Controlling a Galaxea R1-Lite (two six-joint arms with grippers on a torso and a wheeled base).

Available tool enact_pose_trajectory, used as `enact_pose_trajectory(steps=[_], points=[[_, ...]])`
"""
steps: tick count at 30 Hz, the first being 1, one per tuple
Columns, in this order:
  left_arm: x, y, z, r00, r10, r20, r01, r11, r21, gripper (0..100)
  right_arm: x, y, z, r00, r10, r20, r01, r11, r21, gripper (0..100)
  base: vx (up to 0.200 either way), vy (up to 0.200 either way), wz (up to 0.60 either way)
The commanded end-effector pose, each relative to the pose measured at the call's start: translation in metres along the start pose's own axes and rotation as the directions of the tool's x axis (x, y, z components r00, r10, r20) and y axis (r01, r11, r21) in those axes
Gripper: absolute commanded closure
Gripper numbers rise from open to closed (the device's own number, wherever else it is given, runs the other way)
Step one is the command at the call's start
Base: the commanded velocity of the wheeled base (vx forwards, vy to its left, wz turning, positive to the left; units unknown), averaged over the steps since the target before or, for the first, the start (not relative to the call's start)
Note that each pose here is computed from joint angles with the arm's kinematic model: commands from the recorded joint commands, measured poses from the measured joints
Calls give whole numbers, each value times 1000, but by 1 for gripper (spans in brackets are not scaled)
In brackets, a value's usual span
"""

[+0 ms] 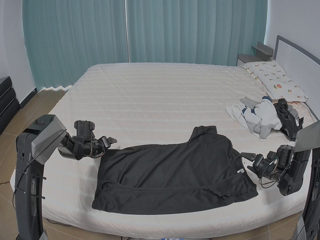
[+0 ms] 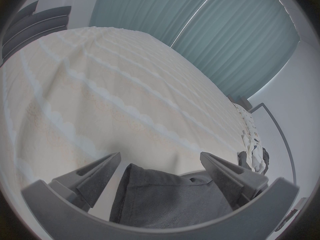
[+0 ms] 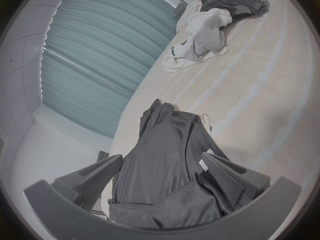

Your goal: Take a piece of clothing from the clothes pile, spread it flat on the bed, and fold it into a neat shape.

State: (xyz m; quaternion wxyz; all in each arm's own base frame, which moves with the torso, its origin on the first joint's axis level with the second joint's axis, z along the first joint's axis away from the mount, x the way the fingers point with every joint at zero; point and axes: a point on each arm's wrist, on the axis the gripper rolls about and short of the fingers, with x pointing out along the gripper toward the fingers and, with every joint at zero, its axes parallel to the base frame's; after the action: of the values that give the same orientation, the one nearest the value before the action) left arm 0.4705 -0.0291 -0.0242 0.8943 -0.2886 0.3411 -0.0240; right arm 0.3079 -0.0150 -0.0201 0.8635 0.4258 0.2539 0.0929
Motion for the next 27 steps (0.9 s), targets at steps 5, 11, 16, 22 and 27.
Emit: enact_pose_trajectory(steps=[5,11,16,22,27], points=[[2,2,-3,1000,0,-8,0,1000,1,0,1,0,0,1000,6,1,-6,1000,-3,0,0,0,0],[4,4,-5,1000,4,-9,-4,1000,6,100,2,1,0,1000,9,2,-9,1000,-7,0,0,0,0],[0,13,-6,999,35,-4,-35,999,-2,100,11,10,15,997,59,50,-56,996,-69,0,0,0,0],[-2,12,-7,999,20,44,-20,1000,-2,100,28,28,34,995,90,52,-84,990,-113,0,0,0,0],[-7,10,-7,992,-9,130,10,1000,-7,100,59,46,54,1000,19,-7,-20,980,-196,0,0,0,0]])
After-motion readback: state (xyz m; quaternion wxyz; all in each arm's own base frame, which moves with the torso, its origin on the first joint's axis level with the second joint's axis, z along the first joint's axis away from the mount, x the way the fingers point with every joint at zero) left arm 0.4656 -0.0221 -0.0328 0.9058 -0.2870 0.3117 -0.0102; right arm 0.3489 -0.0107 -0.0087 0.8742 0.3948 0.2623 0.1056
